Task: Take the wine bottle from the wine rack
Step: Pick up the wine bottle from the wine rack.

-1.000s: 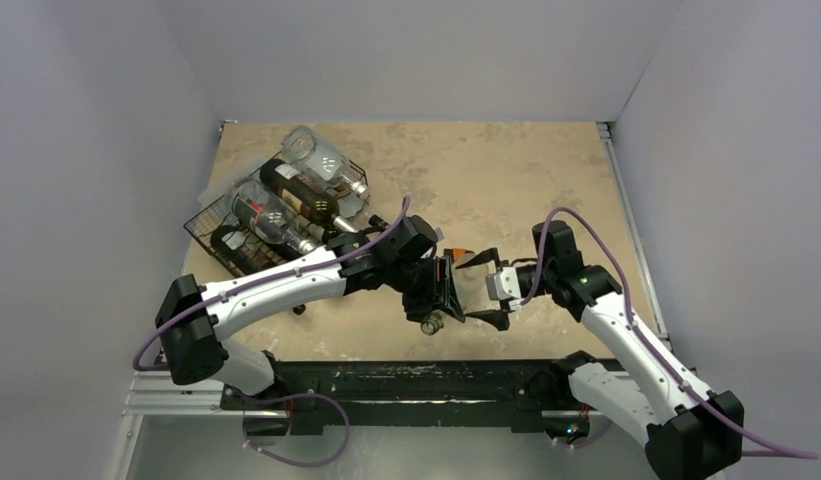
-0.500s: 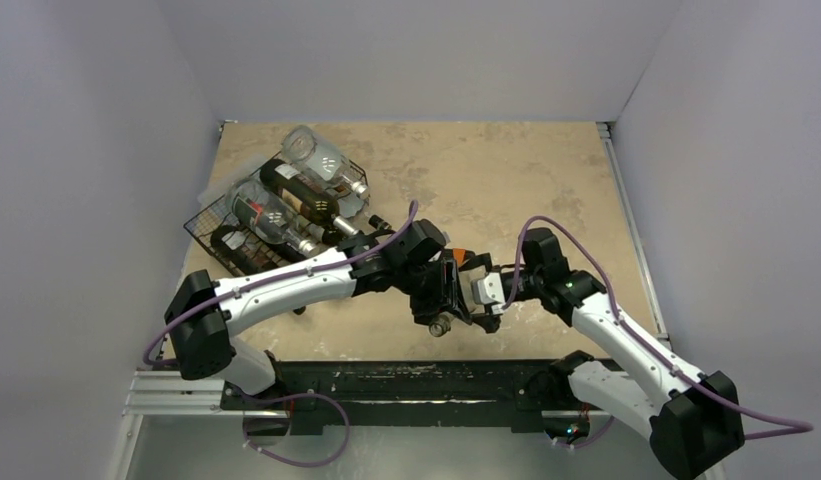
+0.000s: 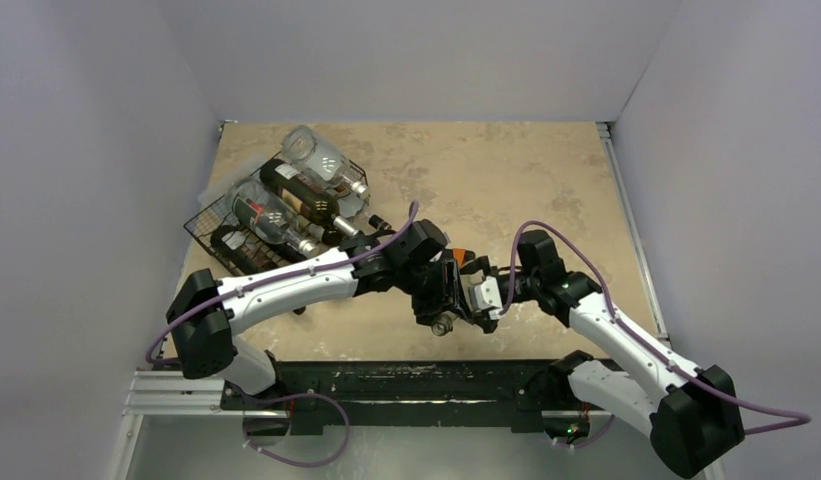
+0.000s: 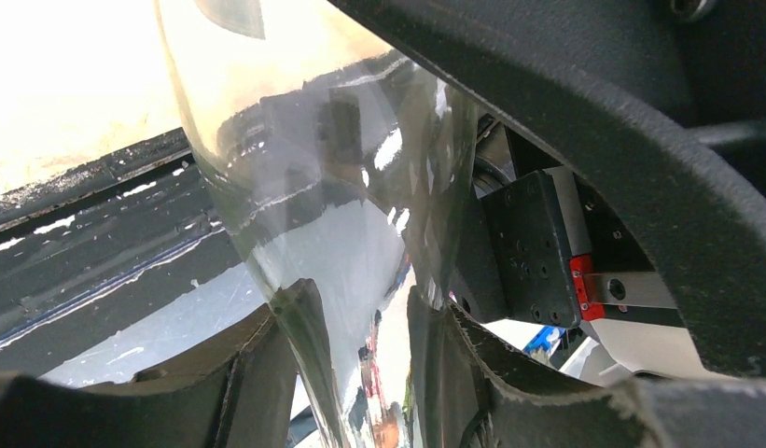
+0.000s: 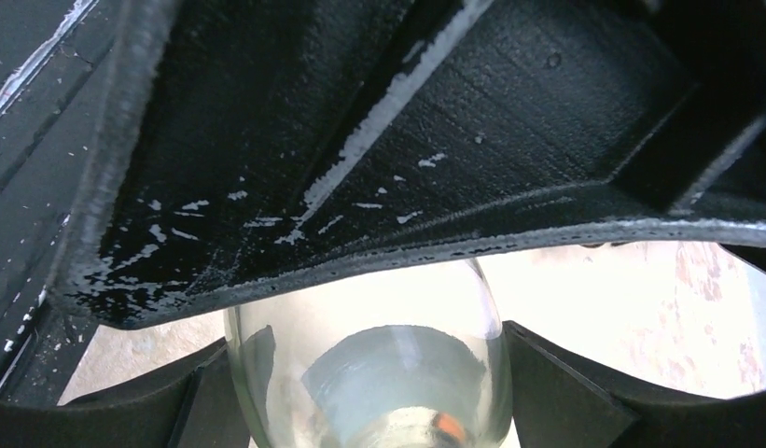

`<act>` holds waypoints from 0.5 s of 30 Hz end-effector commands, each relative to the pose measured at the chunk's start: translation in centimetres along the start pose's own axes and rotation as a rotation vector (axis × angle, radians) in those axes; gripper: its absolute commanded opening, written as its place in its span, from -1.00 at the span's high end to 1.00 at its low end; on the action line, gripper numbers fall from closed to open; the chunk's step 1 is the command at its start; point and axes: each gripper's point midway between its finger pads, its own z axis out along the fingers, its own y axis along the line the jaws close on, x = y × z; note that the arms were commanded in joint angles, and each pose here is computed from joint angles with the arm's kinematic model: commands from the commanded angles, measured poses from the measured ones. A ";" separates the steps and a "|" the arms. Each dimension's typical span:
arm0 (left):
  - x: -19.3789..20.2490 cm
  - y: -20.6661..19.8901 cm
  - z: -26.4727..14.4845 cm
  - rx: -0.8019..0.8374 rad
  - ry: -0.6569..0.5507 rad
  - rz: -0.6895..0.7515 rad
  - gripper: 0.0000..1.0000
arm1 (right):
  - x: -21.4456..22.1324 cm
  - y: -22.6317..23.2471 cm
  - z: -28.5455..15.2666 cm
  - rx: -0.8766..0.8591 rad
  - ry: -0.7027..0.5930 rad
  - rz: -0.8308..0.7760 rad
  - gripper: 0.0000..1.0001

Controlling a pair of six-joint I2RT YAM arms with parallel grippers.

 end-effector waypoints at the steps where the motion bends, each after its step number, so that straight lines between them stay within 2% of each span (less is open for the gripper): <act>1: -0.2 -7.2 -3.1 0.288 -0.053 0.123 0.69 | -1.1 0.3 0.2 -0.039 -0.045 -0.028 -0.08; 3: -0.1 -7.0 -3.1 0.293 -0.057 0.118 0.55 | -1.3 0.3 0.2 -0.045 -0.054 -0.027 0.14; 5: -0.1 -6.9 -3.2 0.300 -0.060 0.114 0.41 | -1.3 0.5 0.2 -0.051 -0.059 -0.020 0.23; 7: 0.1 -6.7 -3.3 0.305 -0.058 0.112 0.27 | -1.3 0.6 0.3 -0.058 -0.065 -0.008 0.25; 15: 0.5 -6.1 -3.3 0.309 -0.042 0.143 -0.07 | -1.5 0.8 0.5 -0.073 -0.089 0.029 0.27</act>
